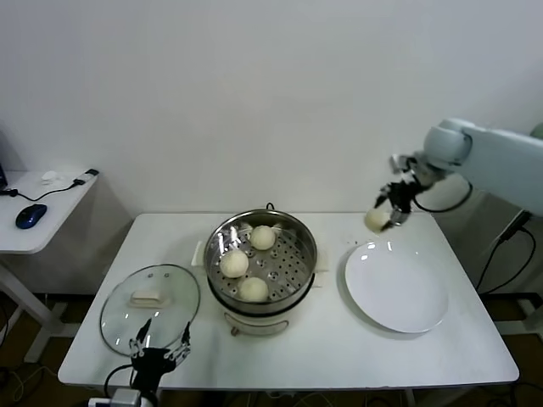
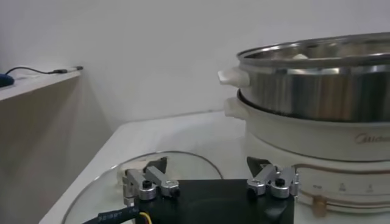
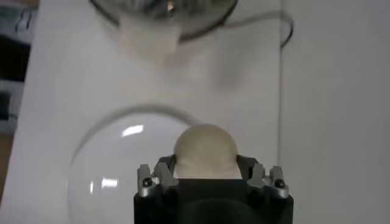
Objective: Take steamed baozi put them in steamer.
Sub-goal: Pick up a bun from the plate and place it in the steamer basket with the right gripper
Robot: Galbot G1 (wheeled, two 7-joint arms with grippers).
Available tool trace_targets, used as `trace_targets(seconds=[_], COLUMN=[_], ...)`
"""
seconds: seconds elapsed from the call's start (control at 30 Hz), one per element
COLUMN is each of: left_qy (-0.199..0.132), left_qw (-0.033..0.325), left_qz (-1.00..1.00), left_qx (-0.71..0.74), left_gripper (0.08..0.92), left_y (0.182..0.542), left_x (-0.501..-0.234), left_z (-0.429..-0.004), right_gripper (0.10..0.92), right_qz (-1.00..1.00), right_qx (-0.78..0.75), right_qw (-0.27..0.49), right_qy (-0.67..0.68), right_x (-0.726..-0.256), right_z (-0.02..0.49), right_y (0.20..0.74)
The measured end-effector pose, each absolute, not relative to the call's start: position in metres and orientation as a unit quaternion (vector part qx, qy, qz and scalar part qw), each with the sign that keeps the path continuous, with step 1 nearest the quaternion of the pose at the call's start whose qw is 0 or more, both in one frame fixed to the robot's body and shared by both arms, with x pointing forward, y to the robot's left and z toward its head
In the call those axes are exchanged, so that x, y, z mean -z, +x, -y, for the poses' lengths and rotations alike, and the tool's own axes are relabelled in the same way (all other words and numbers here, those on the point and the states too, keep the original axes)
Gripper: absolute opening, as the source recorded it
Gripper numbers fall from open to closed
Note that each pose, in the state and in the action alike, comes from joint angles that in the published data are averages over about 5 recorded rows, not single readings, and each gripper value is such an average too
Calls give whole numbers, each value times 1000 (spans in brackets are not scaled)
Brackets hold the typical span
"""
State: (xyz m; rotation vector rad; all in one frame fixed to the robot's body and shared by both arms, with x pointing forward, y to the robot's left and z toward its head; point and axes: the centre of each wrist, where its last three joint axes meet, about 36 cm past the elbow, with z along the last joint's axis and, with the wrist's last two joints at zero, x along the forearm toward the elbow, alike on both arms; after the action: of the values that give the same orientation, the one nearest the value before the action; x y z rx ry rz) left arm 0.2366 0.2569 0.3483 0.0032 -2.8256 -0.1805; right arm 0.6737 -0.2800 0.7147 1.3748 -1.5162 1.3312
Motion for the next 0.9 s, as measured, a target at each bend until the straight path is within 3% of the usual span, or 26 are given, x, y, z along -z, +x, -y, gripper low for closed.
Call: trace_targets(seconds=[0.17, 0.37, 0.9], left_qy=[-1, 0, -1], left_qw=[149, 144, 144], left_qz=[987, 988, 988], left_qx=[61, 58, 53], left_gripper=[823, 823, 823], left_y=[240, 242, 244], left_x=[-351, -352, -349], left_z=[-256, -255, -256], right_gripper=[679, 679, 677], right_qz=[580, 568, 534], right_qx=[-502, -498, -522], right_qw=[325, 337, 381], right_qy=[553, 563, 545], right_x=[-733, -713, -611], right_z=[208, 149, 95], right_y=[653, 634, 630])
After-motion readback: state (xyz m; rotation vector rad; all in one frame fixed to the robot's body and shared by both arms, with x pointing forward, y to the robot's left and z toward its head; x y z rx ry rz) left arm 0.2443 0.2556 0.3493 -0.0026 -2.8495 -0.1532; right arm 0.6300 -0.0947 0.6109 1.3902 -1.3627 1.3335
